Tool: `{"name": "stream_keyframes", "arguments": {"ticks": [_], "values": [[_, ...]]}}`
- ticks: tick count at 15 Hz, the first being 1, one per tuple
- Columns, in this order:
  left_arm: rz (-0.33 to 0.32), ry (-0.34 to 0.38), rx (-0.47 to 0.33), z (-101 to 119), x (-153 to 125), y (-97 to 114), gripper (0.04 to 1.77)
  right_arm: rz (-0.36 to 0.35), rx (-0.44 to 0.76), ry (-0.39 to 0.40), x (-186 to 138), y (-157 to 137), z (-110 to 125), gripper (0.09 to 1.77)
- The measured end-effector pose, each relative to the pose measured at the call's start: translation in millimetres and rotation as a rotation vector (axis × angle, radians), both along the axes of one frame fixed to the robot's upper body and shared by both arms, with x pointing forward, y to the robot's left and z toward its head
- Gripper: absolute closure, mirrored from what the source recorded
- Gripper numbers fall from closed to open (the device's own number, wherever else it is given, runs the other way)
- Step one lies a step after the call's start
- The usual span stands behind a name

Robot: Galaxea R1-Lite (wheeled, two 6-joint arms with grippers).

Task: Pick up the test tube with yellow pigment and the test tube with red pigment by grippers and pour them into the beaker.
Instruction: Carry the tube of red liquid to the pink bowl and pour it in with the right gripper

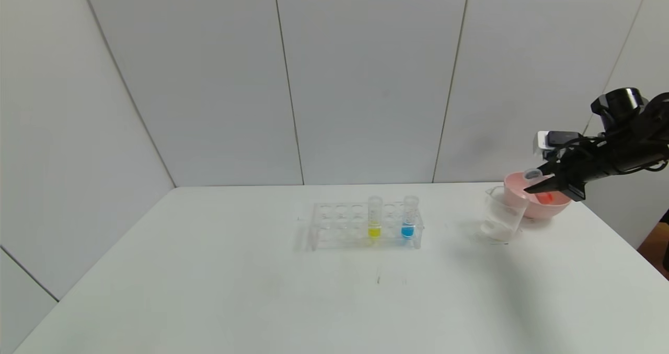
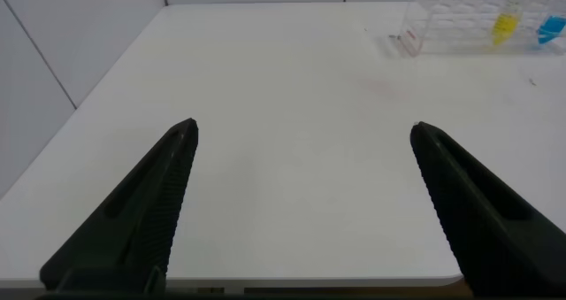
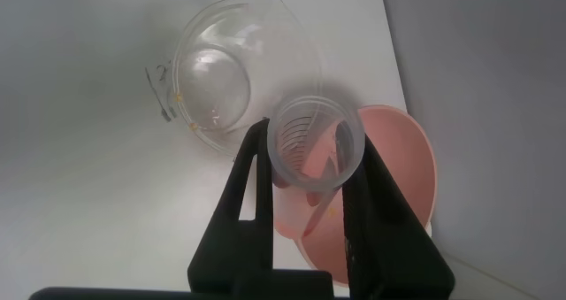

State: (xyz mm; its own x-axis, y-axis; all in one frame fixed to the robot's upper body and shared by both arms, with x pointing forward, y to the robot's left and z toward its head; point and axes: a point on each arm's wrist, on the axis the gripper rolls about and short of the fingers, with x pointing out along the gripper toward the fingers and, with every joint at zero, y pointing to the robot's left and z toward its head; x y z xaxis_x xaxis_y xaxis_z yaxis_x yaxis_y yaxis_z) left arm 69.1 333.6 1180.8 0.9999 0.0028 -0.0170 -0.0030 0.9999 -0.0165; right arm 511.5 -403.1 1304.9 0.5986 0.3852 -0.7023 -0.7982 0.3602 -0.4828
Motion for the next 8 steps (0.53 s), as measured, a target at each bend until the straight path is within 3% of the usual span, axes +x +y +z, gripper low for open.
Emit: {"name": "stream_keyframes", "arguments": {"ticks": [8], "values": [[0.0, 0.0, 0.0, 0.0, 0.0, 0.0, 0.09, 0.005, -0.007, -0.011, -0.1, 0.8, 1.8, 1.35]]}}
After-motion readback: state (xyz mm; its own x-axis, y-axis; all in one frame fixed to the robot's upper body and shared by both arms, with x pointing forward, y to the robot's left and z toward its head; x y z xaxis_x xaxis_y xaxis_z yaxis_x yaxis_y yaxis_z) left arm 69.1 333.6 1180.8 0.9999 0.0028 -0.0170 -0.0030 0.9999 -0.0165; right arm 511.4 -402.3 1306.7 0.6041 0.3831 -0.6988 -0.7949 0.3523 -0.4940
